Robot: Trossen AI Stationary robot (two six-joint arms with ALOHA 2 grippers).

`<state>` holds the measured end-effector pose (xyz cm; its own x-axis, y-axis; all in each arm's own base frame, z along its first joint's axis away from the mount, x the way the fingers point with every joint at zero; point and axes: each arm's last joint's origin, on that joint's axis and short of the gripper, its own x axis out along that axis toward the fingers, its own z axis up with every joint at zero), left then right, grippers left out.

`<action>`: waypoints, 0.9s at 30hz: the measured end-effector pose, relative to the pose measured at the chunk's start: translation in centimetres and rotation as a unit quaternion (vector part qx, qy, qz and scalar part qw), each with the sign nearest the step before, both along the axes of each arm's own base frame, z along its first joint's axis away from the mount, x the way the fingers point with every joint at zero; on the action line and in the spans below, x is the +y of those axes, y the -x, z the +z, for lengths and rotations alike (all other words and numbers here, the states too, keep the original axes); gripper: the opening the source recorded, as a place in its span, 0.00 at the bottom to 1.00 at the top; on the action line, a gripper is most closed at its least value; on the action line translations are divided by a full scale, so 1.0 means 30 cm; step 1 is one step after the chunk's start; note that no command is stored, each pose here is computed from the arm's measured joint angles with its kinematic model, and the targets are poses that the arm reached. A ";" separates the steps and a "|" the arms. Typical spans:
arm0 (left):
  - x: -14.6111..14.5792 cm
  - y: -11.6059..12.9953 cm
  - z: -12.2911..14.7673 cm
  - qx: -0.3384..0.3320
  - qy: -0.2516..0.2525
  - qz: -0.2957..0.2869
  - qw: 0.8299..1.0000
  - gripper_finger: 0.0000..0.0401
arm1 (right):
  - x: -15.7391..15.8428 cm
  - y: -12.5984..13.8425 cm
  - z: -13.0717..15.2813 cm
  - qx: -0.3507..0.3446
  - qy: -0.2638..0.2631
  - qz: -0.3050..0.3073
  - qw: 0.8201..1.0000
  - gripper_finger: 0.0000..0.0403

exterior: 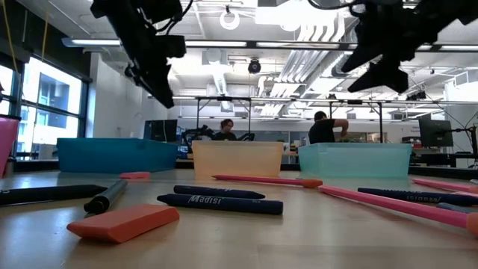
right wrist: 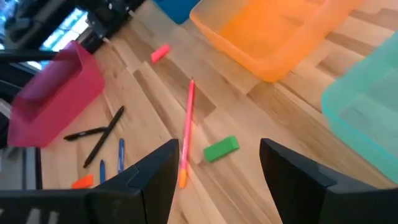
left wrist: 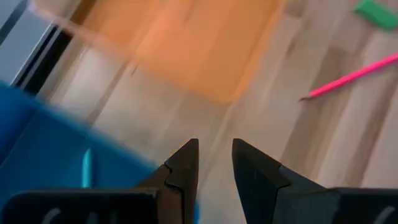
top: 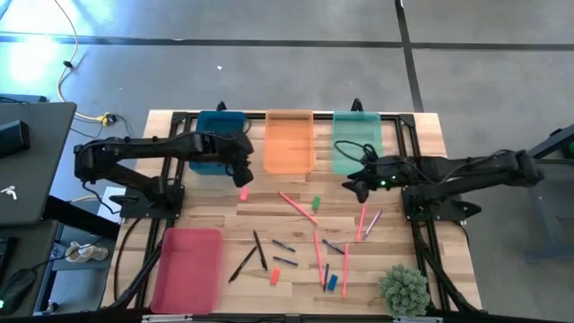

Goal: Sort crayons/erasers/pens/pencils in bins
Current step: Put the pink pencil into the light blue bin

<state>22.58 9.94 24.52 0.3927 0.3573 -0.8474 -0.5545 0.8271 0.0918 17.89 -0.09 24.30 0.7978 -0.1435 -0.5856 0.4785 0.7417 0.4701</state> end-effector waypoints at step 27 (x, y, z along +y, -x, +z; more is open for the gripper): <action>0.065 0.094 -0.016 0.082 0.001 0.107 0.991 0.22 | 0.160 -0.436 -0.022 0.262 0.084 0.092 0.957 0.54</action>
